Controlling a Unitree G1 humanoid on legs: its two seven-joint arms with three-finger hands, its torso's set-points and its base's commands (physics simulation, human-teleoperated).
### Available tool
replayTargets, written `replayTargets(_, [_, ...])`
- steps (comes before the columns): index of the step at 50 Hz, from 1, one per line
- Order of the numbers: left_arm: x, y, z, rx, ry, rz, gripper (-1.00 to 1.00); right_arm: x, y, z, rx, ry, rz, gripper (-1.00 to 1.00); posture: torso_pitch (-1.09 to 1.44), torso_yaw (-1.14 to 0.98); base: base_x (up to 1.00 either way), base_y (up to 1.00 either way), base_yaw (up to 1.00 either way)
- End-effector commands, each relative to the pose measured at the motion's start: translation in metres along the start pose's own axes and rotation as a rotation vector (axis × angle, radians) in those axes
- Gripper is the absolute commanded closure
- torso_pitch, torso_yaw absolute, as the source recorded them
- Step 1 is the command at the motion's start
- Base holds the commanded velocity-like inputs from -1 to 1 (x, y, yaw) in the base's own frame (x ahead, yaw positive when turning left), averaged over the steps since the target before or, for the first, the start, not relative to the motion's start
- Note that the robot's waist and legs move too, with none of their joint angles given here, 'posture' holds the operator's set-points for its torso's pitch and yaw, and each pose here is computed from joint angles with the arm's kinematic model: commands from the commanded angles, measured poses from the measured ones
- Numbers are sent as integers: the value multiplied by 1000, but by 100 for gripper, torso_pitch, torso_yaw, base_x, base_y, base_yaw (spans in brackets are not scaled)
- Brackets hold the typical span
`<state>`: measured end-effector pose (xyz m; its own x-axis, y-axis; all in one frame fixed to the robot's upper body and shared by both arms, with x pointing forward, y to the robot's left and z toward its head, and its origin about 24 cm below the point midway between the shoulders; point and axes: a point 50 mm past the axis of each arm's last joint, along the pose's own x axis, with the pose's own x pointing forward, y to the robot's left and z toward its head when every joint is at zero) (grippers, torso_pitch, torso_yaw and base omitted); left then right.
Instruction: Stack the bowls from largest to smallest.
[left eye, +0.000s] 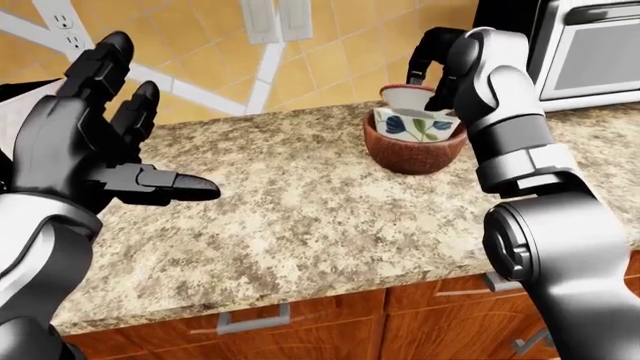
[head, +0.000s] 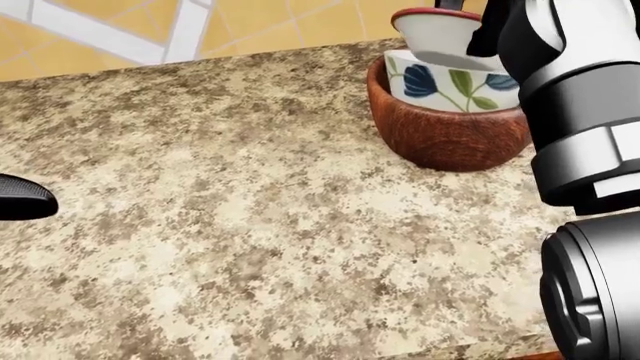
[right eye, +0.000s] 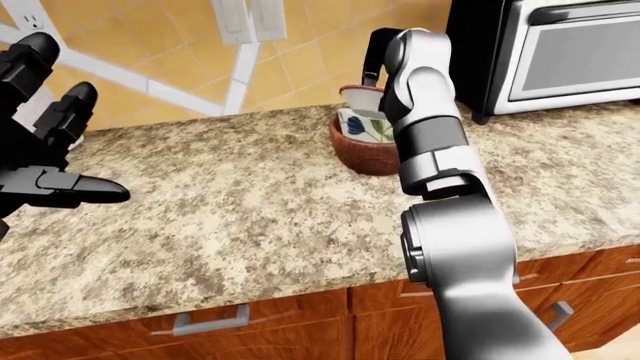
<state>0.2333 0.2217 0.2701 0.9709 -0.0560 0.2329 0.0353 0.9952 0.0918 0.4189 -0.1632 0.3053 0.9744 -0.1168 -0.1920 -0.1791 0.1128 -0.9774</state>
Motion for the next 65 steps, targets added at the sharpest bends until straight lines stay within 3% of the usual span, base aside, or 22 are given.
replayTargets(1, [-1,2,13,15,-69,17,-100,-9,-20,6,6,-29,-73,43,-26,0,0,0,0])
replayTargets(18, [-1,2,15,19,-75,15,-100,1,-3,4,-35,-20,-99,55,-26,0,0,0,0])
replayTargets(21, [-1,2,14,18,-74,15,-100,2,-2,3,-37,-15,-106,49,-26,0,0,0,0])
replayTargets(28, [-2,3,13,16,-72,17,-100,5,3,1,-36,-9,-101,4,-26,0,0,0,0])
replayTargets(40, [-1,3,11,15,-69,19,-100,3,-2,0,-48,-9,-118,-3,-26,0,0,0,0])
replayTargets(48, [-1,1,12,13,-72,16,-100,-12,-32,3,-59,-28,-166,1,-26,0,0,0,0])
replayTargets(58, [-1,-1,13,13,-74,12,-100,-33,-50,-6,-28,-65,-202,4,-26,0,0,0,0])
replayTargets(65, [-2,-4,18,19,-81,9,-100,-72,-49,-31,-6,-99,-243,4,-26,0,0,0,0])
